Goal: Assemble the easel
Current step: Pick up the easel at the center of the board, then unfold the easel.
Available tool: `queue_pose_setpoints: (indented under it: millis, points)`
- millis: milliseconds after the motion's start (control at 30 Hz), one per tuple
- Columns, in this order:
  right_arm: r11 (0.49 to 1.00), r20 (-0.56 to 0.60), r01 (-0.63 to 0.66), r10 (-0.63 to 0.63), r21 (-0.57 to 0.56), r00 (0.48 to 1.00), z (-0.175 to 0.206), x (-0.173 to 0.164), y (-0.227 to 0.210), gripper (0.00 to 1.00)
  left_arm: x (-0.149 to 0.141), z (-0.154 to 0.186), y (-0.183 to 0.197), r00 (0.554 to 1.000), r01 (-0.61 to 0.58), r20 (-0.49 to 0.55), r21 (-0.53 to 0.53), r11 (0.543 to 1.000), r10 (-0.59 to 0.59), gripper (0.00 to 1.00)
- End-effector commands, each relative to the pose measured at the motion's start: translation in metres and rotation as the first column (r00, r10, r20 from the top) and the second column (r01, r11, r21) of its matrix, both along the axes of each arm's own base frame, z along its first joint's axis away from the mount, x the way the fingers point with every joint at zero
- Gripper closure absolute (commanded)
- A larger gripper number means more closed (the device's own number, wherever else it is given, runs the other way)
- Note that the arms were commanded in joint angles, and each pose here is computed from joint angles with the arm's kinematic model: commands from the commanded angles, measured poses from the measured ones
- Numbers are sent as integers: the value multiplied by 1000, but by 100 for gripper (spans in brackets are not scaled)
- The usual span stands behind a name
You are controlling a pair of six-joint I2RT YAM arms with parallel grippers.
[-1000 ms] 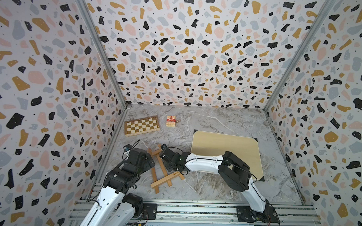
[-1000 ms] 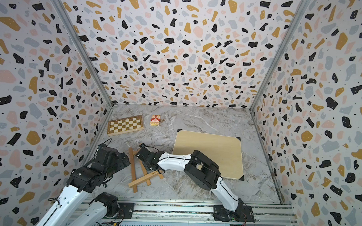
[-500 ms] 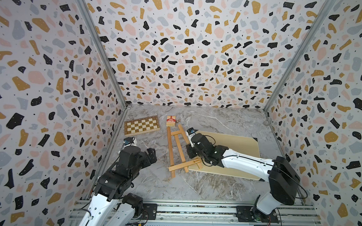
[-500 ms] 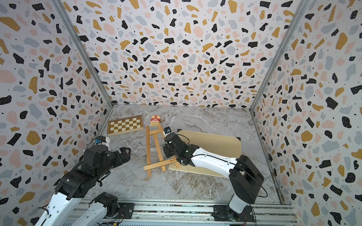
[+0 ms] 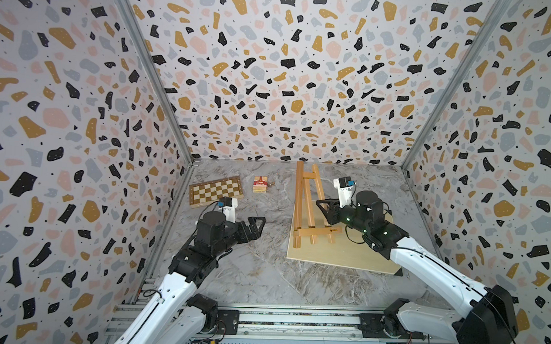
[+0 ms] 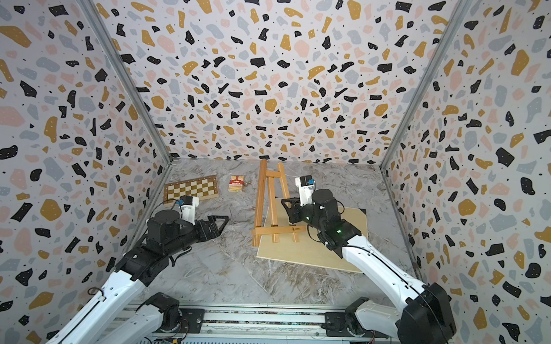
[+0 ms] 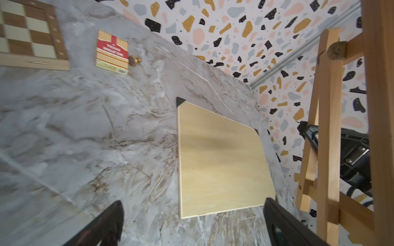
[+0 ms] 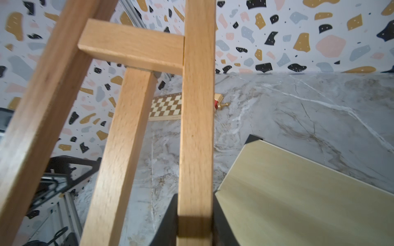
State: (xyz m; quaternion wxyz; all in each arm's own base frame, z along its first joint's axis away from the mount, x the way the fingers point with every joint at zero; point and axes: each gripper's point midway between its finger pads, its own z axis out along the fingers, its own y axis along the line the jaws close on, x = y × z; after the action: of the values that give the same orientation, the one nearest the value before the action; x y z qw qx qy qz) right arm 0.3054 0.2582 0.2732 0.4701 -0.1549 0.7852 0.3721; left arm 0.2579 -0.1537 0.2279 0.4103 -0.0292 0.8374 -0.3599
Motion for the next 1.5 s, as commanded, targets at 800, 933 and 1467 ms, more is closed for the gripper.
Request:
queue_pose_setpoints:
  millis: [800,933,1467]
  points:
    - [911,276,-336,268,240,923,81,-63,16,100,-38,99,-138,853,475,345,-201,857,-392,1]
    - [907,275,-349,282,237,919,80,-65,21,100,-37,98,-141,856,467,341,-193,863,-388,1]
    - [916,301,-339,268,217,915,89,-71,20,100,-1,40,-106,954,180,223,99,979,-198,0]
